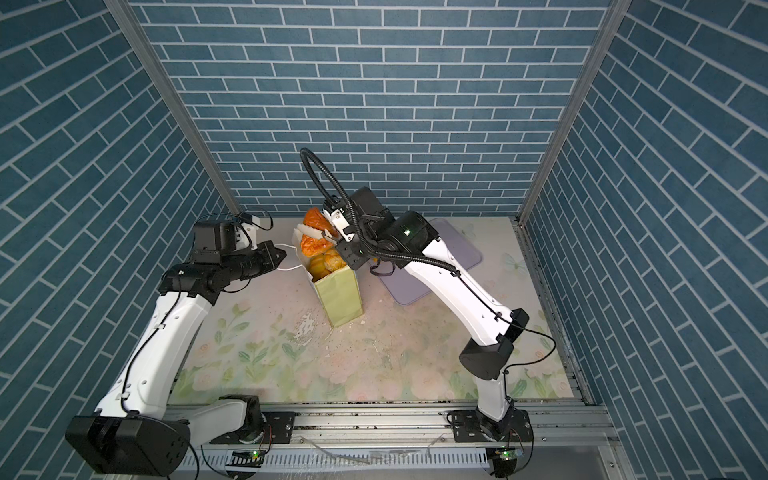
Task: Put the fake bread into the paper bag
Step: 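Lift the pastry and carry it over the bag opening, then open the right tongs to drop the pastry into the bag, then move the empty right tongs back over the round orange flat bread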
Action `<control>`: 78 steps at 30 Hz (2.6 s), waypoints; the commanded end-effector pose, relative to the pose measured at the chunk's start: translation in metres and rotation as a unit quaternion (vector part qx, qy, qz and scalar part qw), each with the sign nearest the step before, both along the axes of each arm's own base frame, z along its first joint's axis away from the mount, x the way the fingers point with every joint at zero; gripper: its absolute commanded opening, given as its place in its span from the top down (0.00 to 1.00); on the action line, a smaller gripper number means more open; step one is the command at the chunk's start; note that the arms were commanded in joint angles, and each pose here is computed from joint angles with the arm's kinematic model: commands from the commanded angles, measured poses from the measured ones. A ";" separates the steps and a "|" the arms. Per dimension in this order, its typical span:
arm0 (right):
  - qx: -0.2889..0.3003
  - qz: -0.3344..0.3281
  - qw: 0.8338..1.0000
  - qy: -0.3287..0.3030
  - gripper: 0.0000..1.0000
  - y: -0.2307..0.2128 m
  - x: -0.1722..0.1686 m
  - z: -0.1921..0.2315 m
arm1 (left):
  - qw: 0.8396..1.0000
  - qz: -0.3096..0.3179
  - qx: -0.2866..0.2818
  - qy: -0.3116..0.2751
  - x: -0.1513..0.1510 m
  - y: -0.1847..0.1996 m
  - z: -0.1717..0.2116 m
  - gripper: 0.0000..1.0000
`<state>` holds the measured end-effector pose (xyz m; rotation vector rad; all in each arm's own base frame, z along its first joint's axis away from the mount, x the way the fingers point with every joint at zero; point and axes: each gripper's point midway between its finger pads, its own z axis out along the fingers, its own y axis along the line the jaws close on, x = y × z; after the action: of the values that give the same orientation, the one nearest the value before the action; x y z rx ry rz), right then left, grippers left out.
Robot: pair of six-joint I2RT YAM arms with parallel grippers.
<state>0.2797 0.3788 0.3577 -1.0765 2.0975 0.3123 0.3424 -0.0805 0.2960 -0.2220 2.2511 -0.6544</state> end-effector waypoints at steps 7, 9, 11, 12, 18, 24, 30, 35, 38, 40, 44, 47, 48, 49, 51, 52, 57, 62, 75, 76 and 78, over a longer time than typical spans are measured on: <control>-0.010 -0.008 0.999 -0.042 0.55 -0.008 0.004 0.017 | 1.000 -0.008 -0.005 -0.007 -0.001 -0.004 0.001 0.91; -0.006 -0.009 0.999 -0.047 0.52 -0.009 0.004 0.022 | 1.000 -0.008 -0.006 -0.006 -0.001 -0.004 0.001 0.92; 0.002 -0.008 0.999 -0.052 0.51 -0.009 0.004 0.029 | 1.000 -0.008 -0.005 -0.007 -0.001 -0.004 0.001 0.91; 0.006 -0.008 0.998 -0.055 0.51 -0.009 0.003 0.033 | 1.000 -0.008 -0.005 -0.005 0.000 -0.004 -0.001 0.91; 0.033 -0.048 0.994 -0.096 0.51 -0.029 0.011 0.068 | 1.000 -0.008 -0.004 -0.007 0.000 -0.004 0.001 0.91; 0.074 -0.139 0.980 -0.123 0.52 -0.088 0.028 0.104 | 1.000 -0.008 -0.002 -0.005 0.001 -0.003 0.000 0.91; 0.102 -0.256 0.957 -0.095 0.52 -0.163 0.047 0.095 | 1.000 -0.008 -0.001 -0.005 0.001 -0.003 -0.001 0.91; 0.101 -0.334 0.937 -0.029 0.52 -0.200 0.063 0.046 | 1.000 -0.007 -0.001 -0.006 0.001 -0.003 0.000 0.91; 0.104 -0.370 0.923 0.031 0.52 -0.205 0.074 0.007 | 1.000 -0.005 0.000 -0.006 0.002 -0.002 0.001 0.91; 0.121 -0.376 0.916 0.071 0.51 -0.196 0.080 -0.016 | 1.000 -0.005 0.000 -0.005 0.002 -0.002 0.001 0.91; 0.155 -0.377 0.902 0.142 0.51 -0.167 0.090 -0.060 | 1.000 -0.005 0.002 -0.003 0.001 -0.002 -0.001 0.91; 0.180 -0.377 0.890 0.185 0.51 -0.150 0.095 -0.087 | 1.000 -0.005 0.006 -0.005 0.000 -0.001 -0.001 0.91; 0.182 -0.376 0.887 0.196 0.51 -0.145 0.096 -0.095 | 1.000 -0.006 0.007 -0.004 0.001 -0.001 -0.001 0.92; 0.181 -0.377 0.885 0.205 0.51 -0.143 0.097 -0.102 | 1.000 -0.006 0.008 -0.003 0.001 -0.001 -0.002 0.91; 0.184 -0.380 0.880 0.219 0.51 -0.138 0.098 -0.114 | 1.000 -0.006 0.009 -0.002 0.001 -0.001 -0.003 0.91; 0.187 -0.381 0.876 0.229 0.51 -0.135 0.100 -0.120 | 1.000 -0.006 0.010 -0.001 0.002 -0.001 -0.005 0.91; 0.197 -0.388 0.865 0.250 0.51 -0.124 0.108 -0.140 | 1.000 -0.006 0.010 0.001 0.004 -0.001 -0.007 0.92; 0.212 -0.383 0.853 0.285 0.50 -0.107 0.113 -0.157 | 1.000 -0.006 0.013 0.005 0.005 0.000 -0.011 0.92; 0.201 -0.387 0.849 0.298 0.48 -0.094 0.131 -0.184 | 1.000 -0.004 0.020 0.010 0.006 0.002 -0.016 0.92; 0.201 -0.387 0.849 0.297 0.48 -0.093 0.132 -0.186 | 1.000 -0.005 0.021 0.010 0.006 0.002 -0.016 0.92; 0.200 -0.387 0.849 0.299 0.48 -0.092 0.134 -0.188 | 1.000 -0.004 0.021 0.011 0.006 0.002 -0.016 0.92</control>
<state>0.3989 0.2755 0.1544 0.1830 2.7024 0.6384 0.3477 -0.0792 0.2871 -0.2081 2.2671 -0.6308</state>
